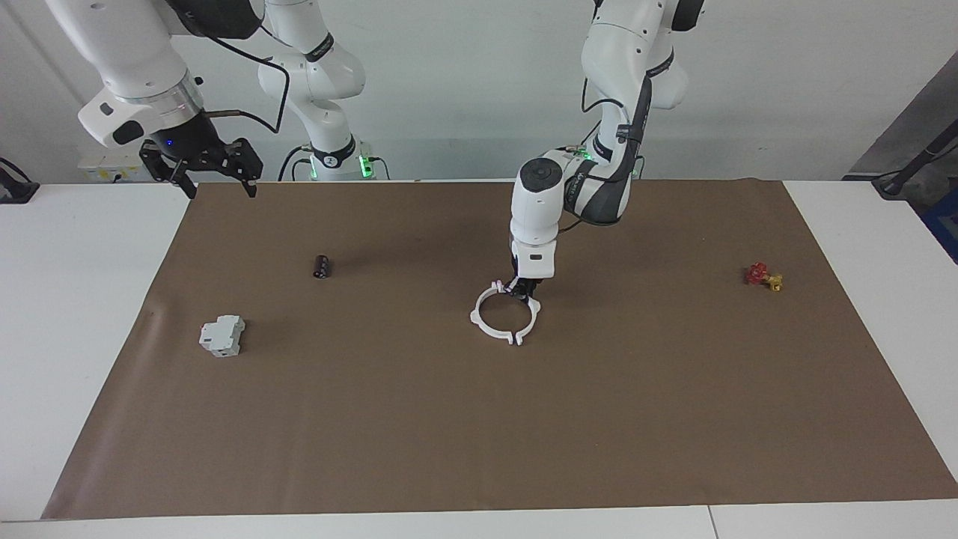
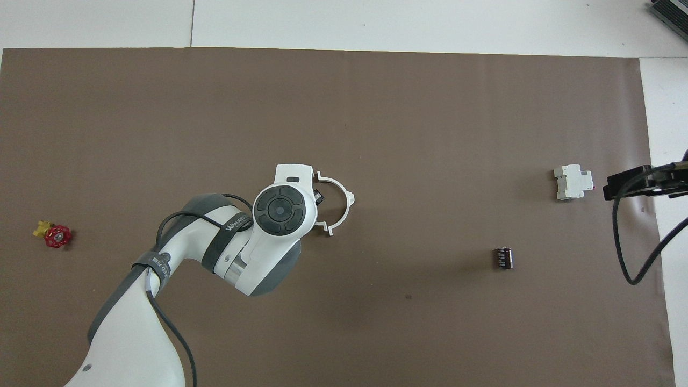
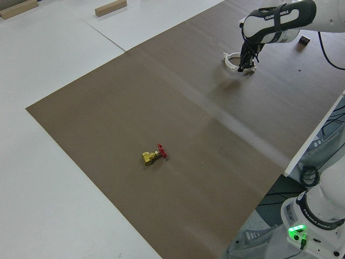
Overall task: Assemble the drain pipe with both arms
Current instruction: 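Press the held clamp half against the other half with the left gripper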
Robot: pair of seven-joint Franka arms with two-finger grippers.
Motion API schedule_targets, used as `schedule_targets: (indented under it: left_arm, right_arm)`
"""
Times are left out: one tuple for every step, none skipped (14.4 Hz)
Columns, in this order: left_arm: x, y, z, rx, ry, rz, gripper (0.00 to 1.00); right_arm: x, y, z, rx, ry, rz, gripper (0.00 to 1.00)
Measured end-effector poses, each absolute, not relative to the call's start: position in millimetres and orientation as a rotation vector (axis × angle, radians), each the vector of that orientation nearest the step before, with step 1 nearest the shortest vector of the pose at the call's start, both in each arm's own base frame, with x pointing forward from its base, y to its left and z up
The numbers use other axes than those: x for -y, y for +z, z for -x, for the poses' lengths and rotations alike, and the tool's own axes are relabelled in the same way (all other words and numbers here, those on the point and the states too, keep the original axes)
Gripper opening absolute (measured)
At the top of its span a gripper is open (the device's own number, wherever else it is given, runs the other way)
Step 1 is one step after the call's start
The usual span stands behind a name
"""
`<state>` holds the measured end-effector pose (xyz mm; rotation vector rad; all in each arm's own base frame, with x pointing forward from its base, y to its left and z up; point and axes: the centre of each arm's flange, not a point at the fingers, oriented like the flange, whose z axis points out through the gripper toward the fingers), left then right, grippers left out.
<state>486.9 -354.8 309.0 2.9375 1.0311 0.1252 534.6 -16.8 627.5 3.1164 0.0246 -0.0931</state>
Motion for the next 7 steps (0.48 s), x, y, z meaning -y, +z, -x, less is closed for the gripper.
schedule_targets:
  left_arm:
    - [354.8,309.0,-486.9,-1.03,0.126,-2.938,0.07]
    - [354.9,308.9,-486.8,-1.029,0.127,-2.939,0.07]
    - [355.0,308.6,-486.5,-1.027,0.127,-2.94,0.07]
    - [355.1,308.2,-486.1,-1.026,0.126,-2.942,0.07]
    - [355.1,307.6,-485.8,-1.026,0.126,-2.943,0.07]
    - [355.1,306.9,-485.6,-1.026,0.125,-2.944,0.07]
    - [355.3,306.3,-485.3,-1.025,0.124,-2.946,0.07]
  right_arm:
    - [16.8,627.5,-534.6,-0.025,-0.093,-3.116,1.0]
    - [16.8,627.5,-534.6,-0.025,-0.093,-3.116,1.0]
    - [16.8,627.5,-534.6,-0.025,-0.093,-3.116,1.0]
    - [16.8,627.5,-534.6,-0.025,-0.093,-3.116,1.0]
    - [16.8,627.5,-534.6,-0.025,-0.093,-3.116,1.0]
    - [16.8,627.5,-534.6,-0.025,-0.093,-3.116,1.0]
    - [16.8,627.5,-534.6,-0.025,-0.093,-3.116,1.0]
